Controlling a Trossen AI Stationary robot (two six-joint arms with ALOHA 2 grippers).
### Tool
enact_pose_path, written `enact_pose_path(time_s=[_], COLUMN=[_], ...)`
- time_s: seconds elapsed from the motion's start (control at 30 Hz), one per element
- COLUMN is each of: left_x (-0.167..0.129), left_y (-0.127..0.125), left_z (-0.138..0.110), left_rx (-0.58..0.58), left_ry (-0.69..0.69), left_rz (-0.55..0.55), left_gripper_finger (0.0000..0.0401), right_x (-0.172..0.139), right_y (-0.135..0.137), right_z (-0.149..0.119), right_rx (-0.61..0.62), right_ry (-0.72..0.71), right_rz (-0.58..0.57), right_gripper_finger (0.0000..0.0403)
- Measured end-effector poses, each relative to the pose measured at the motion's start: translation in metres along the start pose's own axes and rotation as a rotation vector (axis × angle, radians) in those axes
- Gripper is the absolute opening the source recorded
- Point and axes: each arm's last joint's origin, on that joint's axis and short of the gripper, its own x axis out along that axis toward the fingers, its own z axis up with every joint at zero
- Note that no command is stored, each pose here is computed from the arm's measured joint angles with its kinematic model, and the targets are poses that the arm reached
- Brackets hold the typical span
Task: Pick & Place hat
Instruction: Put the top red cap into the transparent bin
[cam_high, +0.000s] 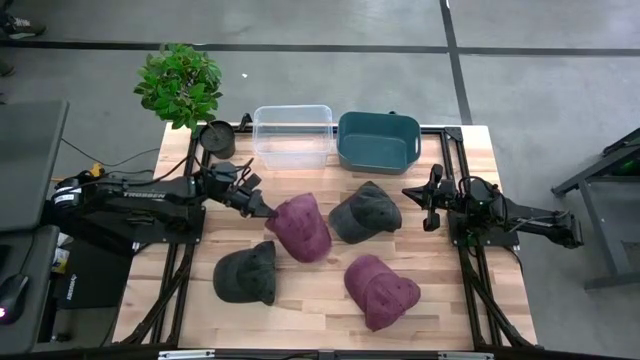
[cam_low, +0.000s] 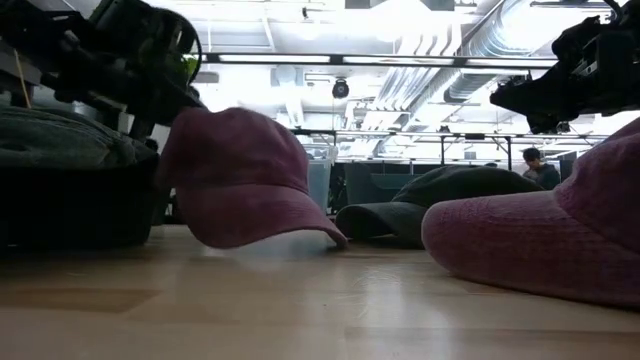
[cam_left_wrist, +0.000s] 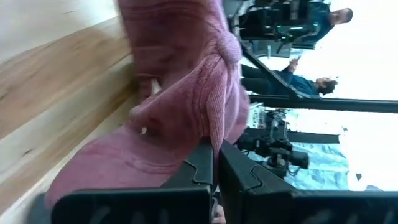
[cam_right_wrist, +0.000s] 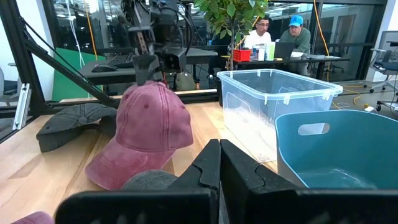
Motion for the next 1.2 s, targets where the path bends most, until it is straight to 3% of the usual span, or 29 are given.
enact_pose_path(time_s=[0.83,1.2], left_x=[-0.008,-0.024], left_y=[-0.079,-0.127], left_z=[0.02,0.029], left_rx=[0.166,0.287], left_ry=[-0.093,-0.23], left_rz=[-0.154,-0.093], left_gripper_finger=[0.0,0.0], right_x=[0.0,0.0], right_y=[0.0,0.0], right_z=[0.0,0.0], right_rx=[0.0,0.0], right_ry=[0.0,0.0], right_rz=[0.0,0.0], right_gripper_finger=[0.0,0.0])
